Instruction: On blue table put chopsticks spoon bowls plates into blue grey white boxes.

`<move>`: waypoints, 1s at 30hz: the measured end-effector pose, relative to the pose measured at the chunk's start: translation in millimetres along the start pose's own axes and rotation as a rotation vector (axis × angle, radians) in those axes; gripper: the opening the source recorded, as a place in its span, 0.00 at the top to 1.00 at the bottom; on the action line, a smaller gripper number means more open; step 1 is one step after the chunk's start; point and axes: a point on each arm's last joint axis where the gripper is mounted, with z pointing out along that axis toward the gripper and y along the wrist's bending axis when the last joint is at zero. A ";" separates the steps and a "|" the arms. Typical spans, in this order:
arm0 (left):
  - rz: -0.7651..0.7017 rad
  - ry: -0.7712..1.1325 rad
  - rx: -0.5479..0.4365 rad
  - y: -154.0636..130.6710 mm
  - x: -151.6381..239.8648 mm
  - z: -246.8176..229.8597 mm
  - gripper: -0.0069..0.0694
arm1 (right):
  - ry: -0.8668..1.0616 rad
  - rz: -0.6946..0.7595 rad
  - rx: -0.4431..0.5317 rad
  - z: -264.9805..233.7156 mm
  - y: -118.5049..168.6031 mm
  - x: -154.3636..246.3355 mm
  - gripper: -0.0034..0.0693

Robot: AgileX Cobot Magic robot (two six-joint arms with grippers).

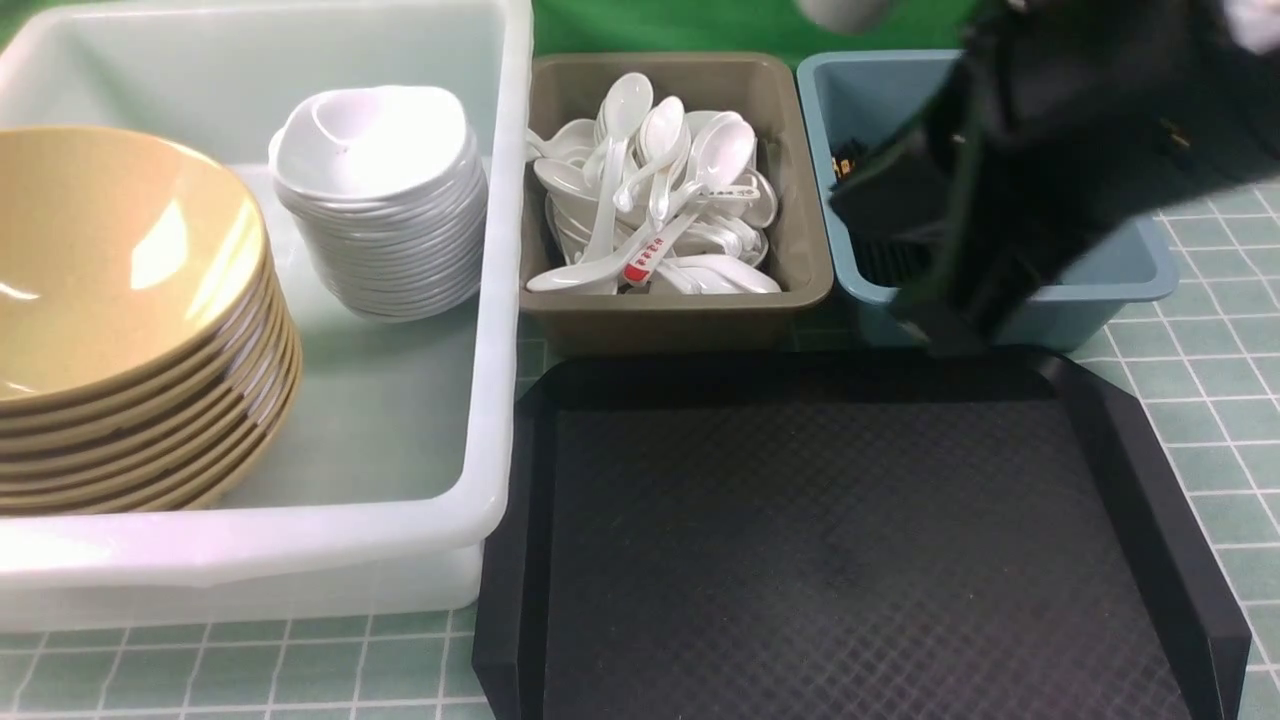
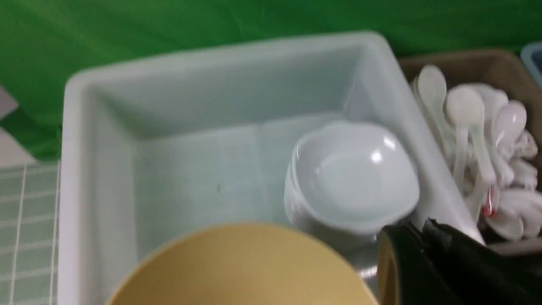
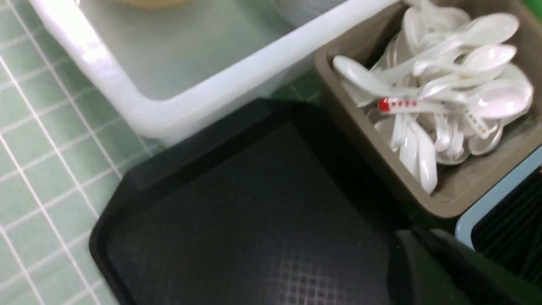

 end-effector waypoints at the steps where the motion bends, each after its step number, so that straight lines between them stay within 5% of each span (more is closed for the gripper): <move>1: -0.006 0.042 -0.005 -5.3 28.6 -6.4 0.92 | -0.064 0.011 0.000 -4.6 2.6 7.6 0.89; 9: -0.030 -0.056 -0.047 -25.1 131.9 -21.3 0.92 | -0.348 0.070 -0.007 -29.8 11.2 30.3 0.89; 17: -0.006 -0.452 -0.137 -51.3 259.9 -51.0 0.92 | -0.588 0.094 -0.001 -50.3 29.1 95.5 0.89; 30: 0.008 -0.492 -0.142 -58.2 296.7 -50.0 0.92 | -0.609 0.097 -0.002 -57.9 35.4 128.3 0.89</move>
